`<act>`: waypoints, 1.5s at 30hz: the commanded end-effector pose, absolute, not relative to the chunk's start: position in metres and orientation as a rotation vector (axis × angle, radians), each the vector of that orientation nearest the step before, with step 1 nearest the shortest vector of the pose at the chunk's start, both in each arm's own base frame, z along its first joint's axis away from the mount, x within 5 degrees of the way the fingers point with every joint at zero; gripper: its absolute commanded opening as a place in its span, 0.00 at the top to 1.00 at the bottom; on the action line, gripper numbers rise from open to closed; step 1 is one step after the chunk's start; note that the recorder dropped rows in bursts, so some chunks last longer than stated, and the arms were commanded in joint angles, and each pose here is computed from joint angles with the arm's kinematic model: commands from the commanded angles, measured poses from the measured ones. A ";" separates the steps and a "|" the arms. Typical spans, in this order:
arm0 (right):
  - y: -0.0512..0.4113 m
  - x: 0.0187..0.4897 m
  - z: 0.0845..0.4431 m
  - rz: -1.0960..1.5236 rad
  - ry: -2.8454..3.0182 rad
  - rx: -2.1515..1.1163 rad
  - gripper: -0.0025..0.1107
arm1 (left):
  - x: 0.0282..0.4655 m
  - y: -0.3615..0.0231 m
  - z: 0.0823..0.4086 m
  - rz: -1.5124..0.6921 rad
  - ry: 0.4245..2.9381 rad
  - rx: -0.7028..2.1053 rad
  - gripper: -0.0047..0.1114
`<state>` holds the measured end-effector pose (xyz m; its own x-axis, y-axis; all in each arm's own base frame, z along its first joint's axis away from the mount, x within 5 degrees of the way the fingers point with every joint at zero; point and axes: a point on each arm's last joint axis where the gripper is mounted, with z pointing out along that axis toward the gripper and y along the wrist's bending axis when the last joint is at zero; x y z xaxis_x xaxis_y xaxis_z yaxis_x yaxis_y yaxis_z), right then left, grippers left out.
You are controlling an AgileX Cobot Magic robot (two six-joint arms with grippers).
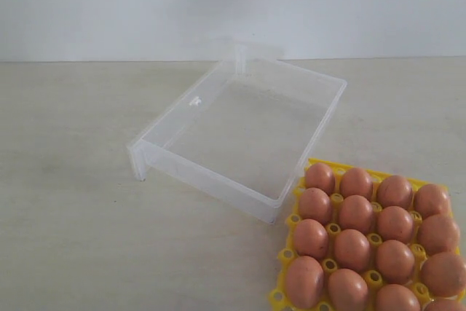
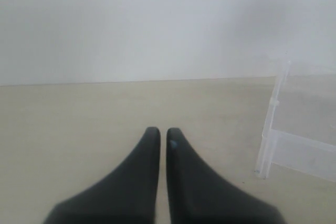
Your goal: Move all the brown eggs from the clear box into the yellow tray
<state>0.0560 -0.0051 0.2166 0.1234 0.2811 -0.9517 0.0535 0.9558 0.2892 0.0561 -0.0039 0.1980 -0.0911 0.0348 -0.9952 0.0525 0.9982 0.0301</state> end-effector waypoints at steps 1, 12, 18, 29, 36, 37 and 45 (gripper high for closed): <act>-0.002 0.053 0.182 -0.027 1.828 0.077 0.98 | 0.056 -0.004 0.197 -0.015 1.659 0.070 0.92; -0.006 0.056 0.211 -0.024 1.502 0.134 0.98 | 0.056 -0.004 0.197 -0.015 1.659 0.070 0.92; -0.022 0.045 0.242 -0.019 1.102 0.340 0.98 | 0.056 -0.004 0.197 -0.015 1.659 0.070 0.92; -0.027 0.052 0.208 -0.243 1.529 0.221 0.98 | 0.056 -0.004 0.197 -0.015 1.659 0.070 0.92; -0.020 0.053 0.211 -0.261 1.511 0.146 0.98 | 0.056 -0.004 0.197 -0.015 1.659 0.070 0.92; -0.019 0.054 0.211 -0.263 1.509 0.140 0.98 | 0.056 -0.004 0.197 -0.015 1.659 0.070 0.92; -0.015 0.054 0.212 -0.147 1.493 0.179 0.98 | 0.056 -0.004 0.197 -0.015 1.659 0.070 0.92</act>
<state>0.0544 -0.0172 0.2109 0.0638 0.0080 -0.9979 0.2270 0.9736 0.0223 0.0561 -0.0039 0.1980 -0.0911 0.0348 -0.9952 0.0525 0.9982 0.0301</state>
